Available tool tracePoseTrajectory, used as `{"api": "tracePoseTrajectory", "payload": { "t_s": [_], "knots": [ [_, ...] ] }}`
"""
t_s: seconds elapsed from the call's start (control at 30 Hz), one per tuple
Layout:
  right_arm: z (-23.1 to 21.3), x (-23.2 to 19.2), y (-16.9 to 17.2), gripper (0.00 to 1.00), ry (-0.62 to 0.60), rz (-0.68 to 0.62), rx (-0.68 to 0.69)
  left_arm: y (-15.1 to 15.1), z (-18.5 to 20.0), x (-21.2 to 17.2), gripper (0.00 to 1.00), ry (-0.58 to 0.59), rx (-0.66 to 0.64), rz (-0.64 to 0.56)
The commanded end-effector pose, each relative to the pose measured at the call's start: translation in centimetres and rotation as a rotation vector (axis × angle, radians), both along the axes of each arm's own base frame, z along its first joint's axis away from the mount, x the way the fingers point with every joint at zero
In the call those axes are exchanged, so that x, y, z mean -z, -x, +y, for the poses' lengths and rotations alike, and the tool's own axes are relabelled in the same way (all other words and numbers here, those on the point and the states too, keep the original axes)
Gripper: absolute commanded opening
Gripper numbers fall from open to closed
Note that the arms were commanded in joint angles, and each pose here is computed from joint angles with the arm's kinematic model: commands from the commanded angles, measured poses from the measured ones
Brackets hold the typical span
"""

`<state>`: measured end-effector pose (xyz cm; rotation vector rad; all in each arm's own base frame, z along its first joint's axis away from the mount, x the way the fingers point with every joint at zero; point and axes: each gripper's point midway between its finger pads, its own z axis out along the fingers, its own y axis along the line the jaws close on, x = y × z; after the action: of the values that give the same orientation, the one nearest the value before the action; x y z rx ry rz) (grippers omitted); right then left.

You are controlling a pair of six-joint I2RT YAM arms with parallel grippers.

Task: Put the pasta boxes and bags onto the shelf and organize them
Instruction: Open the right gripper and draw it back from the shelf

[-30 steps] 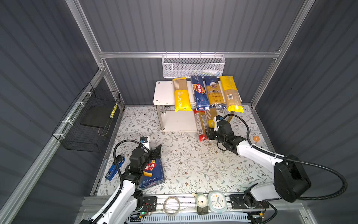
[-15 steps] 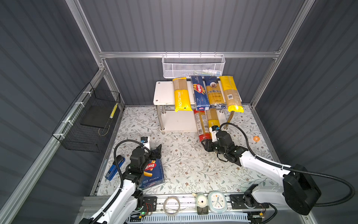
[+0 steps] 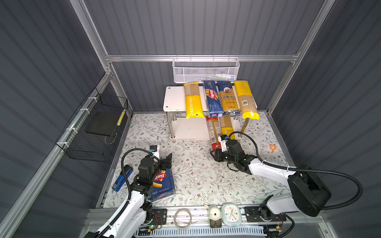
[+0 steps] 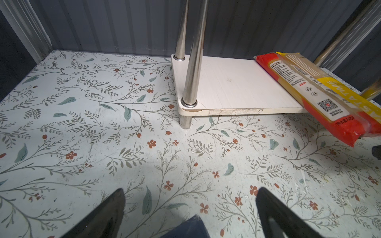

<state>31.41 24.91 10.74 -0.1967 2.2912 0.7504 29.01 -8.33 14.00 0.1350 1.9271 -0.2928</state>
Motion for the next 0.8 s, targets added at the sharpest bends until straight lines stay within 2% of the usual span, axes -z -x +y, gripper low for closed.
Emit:
{"api": "tracePoseTrajectory", "payload": {
  "t_s": [0.0,0.77],
  "knots": [
    [0.2,-0.6,-0.9,0.45,-0.010,-0.014,0.030,-0.4,0.0,-1.7,1.00,0.000,-0.006,-0.046],
    [0.8,-1.0,-3.6,0.46,0.004,-0.073,0.032,-0.4,0.0,-1.7,1.00,0.002,-0.006,-0.047]
  ]
}}
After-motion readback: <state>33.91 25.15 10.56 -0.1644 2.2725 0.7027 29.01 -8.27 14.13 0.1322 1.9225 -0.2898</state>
